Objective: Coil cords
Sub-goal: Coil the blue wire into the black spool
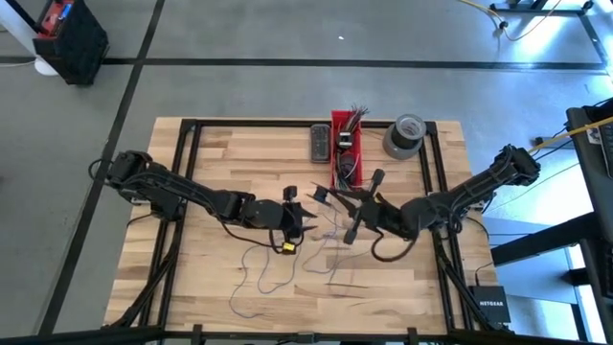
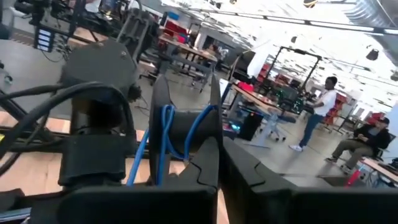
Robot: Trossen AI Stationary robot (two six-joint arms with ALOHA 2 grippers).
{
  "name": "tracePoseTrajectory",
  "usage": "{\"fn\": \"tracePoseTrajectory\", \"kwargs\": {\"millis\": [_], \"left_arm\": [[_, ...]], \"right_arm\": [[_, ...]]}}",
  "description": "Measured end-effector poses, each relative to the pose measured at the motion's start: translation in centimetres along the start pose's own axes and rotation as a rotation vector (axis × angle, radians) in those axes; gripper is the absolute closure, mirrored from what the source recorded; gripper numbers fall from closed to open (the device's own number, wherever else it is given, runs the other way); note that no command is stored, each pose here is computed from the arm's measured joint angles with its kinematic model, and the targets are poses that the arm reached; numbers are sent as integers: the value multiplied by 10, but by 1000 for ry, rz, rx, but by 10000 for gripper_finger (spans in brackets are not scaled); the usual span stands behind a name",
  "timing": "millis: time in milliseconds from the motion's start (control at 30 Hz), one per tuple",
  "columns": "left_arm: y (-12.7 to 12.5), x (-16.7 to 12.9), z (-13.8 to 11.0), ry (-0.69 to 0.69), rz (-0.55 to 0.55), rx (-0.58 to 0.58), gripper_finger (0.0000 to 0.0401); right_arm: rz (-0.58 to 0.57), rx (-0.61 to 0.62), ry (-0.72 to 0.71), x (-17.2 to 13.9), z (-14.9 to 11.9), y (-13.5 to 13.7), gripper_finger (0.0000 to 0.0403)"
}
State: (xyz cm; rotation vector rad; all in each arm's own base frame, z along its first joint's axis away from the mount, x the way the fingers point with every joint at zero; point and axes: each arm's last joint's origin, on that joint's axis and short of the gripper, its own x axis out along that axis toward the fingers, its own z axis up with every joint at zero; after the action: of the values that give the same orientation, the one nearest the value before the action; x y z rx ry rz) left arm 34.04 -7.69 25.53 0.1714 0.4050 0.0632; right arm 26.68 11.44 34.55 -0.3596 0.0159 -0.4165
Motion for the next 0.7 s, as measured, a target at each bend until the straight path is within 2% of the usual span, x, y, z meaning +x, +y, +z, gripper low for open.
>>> {"fn": "tracePoseTrajectory", "kwargs": {"millis": [133,233,333,467,533,700], "left_arm": [[-4,3,0,-18,-38,64,260],[-10,5,4,-82,-47,62,259],[-23,9,7,-160,-64,99,259],[-46,23,7,-218,-76,210,259],[-56,33,9,-214,-42,267,259],[-68,60,8,-105,200,436,259]], "right_arm": [[-23,-24,11,0,0,0,395],[-36,-30,17,0,0,-1,395],[-37,-50,17,0,0,-1,395],[-38,-52,16,0,0,-1,395],[-39,-52,17,0,0,-1,395],[-38,-54,18,0,0,-1,395]]}}
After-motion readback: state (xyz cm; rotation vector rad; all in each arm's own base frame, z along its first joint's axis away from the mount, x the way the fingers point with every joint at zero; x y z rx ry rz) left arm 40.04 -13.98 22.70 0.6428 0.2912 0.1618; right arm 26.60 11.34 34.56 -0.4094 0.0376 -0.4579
